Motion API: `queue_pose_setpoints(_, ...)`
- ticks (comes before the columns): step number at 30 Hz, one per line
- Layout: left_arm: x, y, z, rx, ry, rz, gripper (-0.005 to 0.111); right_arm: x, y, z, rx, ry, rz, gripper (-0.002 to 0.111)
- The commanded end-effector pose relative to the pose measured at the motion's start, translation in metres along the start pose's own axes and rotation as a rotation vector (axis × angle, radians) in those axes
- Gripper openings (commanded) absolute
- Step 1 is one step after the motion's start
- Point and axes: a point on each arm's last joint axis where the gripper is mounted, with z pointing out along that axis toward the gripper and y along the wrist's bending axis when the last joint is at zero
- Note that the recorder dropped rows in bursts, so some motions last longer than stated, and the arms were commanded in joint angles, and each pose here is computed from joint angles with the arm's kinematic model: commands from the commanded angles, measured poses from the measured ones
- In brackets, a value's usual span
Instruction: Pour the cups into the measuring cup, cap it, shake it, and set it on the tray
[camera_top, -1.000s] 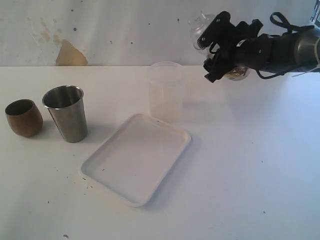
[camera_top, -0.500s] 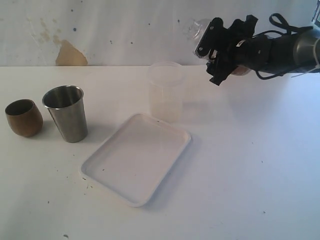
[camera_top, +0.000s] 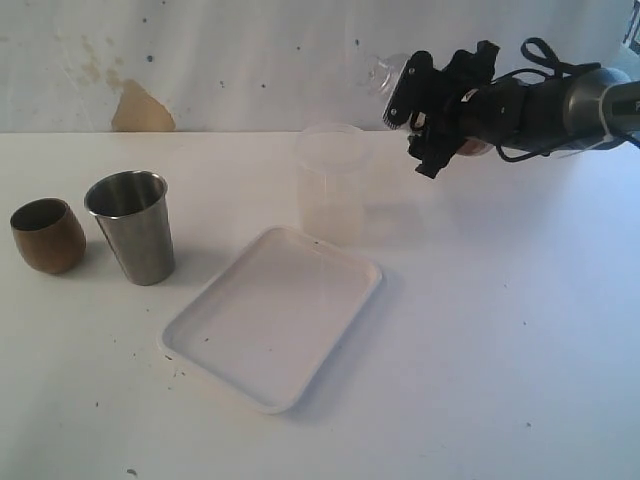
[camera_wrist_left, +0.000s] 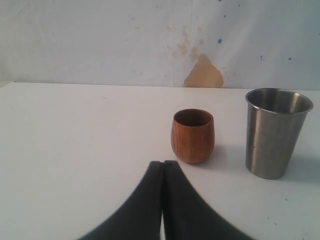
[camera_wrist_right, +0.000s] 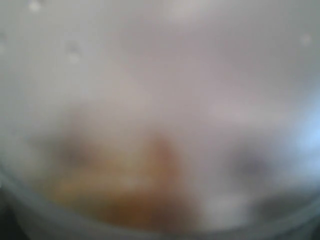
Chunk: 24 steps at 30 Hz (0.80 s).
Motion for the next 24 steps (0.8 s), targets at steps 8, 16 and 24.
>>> queue_pose_setpoints(8,0.001,0.0,0.0,0.001,0.002,0.004,0.0,-0.007,-0.024,-0.006,0.165,-0.021,-0.233,0.0)
queue_pose_setpoints(16,0.001,0.0,0.0,0.001,0.002,0.004,0.0,-0.008,-0.029,-0.007,0.221,-0.015,-0.329,0.0)
queue_pose_setpoints(24,0.001,0.0,0.0,0.001,0.002,0.004,0.0,-0.009,-0.032,-0.007,0.256,-0.011,-0.375,0.0)
